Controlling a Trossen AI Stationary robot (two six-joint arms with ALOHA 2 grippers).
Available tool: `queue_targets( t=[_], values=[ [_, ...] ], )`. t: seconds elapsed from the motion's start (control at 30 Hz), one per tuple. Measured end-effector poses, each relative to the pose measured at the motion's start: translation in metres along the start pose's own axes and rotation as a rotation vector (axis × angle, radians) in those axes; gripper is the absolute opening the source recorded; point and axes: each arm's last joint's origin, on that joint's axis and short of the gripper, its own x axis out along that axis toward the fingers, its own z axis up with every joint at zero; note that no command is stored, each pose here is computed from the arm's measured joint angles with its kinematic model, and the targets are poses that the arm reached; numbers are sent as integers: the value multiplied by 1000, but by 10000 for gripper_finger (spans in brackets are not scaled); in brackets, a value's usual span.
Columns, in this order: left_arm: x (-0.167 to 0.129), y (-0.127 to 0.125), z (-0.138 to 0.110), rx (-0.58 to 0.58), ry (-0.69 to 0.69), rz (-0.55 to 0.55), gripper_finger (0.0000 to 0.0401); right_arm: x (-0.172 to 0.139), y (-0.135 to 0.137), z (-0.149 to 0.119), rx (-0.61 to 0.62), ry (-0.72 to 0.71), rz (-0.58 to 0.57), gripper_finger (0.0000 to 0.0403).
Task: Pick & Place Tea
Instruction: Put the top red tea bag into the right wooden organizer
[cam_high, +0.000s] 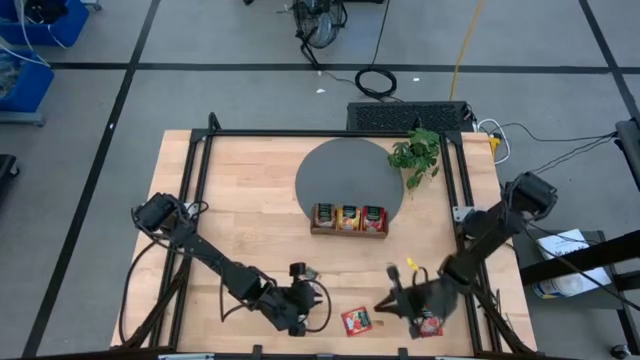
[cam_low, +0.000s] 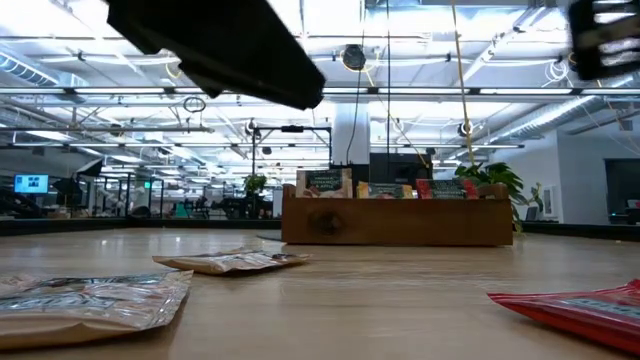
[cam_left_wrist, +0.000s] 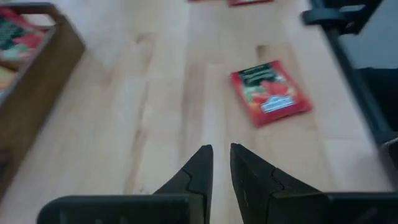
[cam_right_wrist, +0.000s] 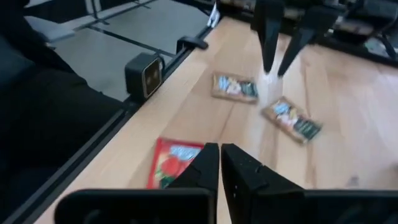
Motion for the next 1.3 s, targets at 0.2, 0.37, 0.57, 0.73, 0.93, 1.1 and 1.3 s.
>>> queue_targets(
  t=[0.2, 0.37, 0.57, 0.73, 0.93, 1.1, 1.3],
  values=[
    [3, 5, 5, 15, -21, -17, 63, -2, 27, -24, 5, 44, -72, 3],
    [7, 11, 6, 8, -18, -17, 63, -8, 32, -23, -1, 57, -123, 1],
    [11, 18, -15, -17, 1, -41, 63, -25, 34, 29, 71, 154, -174, 1],
    [14, 24, -34, -91, -21, -50, 63, -34, 33, 55, 226, 483, -158, 0],
    [13, 26, -45, -133, -35, -58, 63, -55, 27, 39, 553, 968, -260, 0],
    [13, 26, -43, -143, -47, -63, 63, -64, 25, 17, 707, 1173, -357, 0],
    [13, 26, -43, -143, -52, -65, 63, -65, 29, 0, 814, 1262, -334, 0]
  ],
)
